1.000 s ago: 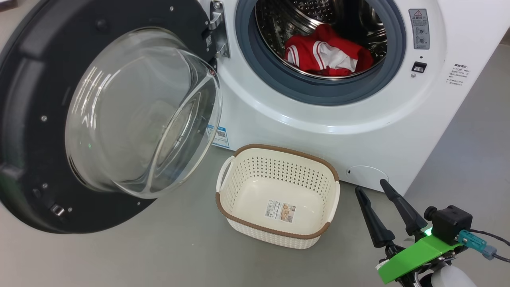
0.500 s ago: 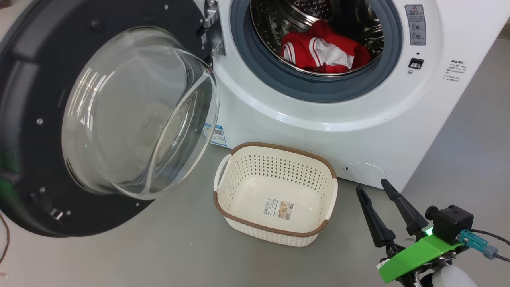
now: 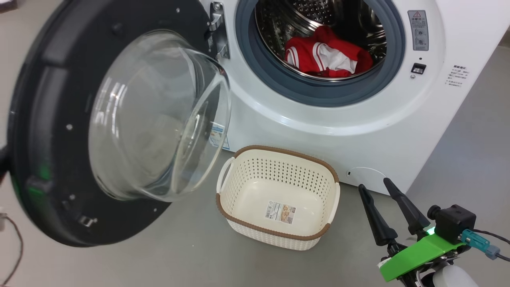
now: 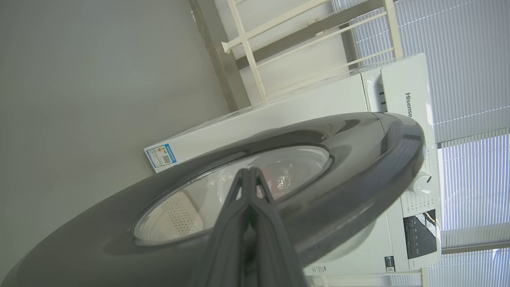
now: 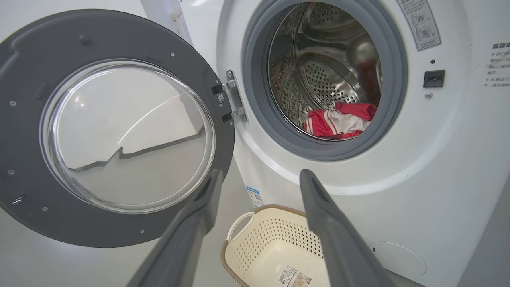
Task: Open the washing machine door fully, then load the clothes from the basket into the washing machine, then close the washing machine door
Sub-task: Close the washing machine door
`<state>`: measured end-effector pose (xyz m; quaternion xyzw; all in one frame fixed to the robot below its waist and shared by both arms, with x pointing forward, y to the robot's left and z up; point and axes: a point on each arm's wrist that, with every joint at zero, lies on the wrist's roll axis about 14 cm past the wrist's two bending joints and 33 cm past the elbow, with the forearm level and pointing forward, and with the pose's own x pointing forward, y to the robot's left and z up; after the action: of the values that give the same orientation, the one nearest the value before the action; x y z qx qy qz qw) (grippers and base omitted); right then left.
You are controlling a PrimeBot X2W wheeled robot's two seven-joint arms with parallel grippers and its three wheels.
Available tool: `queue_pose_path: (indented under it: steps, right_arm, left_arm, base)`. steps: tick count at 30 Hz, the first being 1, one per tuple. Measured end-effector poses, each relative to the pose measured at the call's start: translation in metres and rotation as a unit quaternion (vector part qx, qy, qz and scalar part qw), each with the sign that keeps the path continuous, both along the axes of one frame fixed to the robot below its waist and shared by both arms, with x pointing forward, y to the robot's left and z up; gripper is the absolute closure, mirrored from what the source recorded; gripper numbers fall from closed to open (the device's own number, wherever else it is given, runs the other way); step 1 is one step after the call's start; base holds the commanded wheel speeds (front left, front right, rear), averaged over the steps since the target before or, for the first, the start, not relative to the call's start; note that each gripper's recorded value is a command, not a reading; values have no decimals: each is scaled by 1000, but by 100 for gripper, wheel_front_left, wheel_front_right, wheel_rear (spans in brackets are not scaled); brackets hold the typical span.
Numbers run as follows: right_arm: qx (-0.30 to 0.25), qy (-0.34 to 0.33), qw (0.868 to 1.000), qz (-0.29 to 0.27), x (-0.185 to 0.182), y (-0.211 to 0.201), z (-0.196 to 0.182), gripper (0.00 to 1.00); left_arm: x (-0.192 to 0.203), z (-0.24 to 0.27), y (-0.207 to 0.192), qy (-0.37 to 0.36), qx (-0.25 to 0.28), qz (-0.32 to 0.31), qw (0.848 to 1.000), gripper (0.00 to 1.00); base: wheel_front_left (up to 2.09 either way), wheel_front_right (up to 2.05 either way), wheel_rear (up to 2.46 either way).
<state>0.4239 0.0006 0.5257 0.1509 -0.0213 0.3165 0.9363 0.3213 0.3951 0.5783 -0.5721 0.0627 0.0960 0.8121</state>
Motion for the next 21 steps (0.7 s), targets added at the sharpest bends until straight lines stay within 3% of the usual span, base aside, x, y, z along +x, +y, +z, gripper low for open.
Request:
queue_pose_path:
  steps: [21]
  right_arm:
    - [1,2,1000,1,-2,1,-1,0]
  left_arm:
    - [-3,10,-88,-15,-12,-118,993,100]
  base:
    - [0,0,0]
